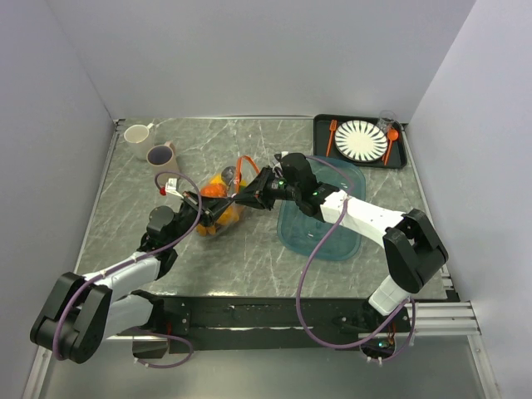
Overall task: Place the food in the zip-top bag and seal the zipper
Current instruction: Zip the zipper food storage bag at the center of the board.
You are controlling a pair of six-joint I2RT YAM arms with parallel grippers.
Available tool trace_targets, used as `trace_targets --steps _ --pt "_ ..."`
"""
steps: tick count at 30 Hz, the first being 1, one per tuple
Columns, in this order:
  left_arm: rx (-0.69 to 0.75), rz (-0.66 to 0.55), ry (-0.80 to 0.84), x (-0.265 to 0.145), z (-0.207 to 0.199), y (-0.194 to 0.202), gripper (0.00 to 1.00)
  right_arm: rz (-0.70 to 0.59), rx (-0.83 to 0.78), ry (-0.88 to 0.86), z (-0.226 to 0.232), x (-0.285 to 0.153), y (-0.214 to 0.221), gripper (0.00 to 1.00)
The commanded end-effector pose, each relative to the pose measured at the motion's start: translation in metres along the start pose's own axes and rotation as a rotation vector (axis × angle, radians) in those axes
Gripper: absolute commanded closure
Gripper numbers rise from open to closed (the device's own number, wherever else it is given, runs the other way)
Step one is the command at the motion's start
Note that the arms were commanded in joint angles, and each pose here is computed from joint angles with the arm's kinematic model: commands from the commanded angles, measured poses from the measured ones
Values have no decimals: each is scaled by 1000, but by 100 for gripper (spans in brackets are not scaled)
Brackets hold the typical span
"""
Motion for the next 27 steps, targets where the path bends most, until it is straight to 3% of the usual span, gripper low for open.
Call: trace_targets --steps 1,7,27 --pt "51 -9 81 1 -21 -5 99 24 -44 -97 27 -4 2 71" --pt "49 -9 82 0 -21 -4 99 8 -60 -99 31 -5 2 65" --pt "51 -12 74 -9 -17 -1 99 6 -39 -104 29 -1 -3 73"
Point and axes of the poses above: each gripper's point midway between its finger pads, its own x axis out along the fingers, its own z axis along the line the jaws close on, y = z × x, the point moved 7 cm from there along -x, back along the fingers, and after that the axes turned 9 degrees about x, right-handed, at the moved point
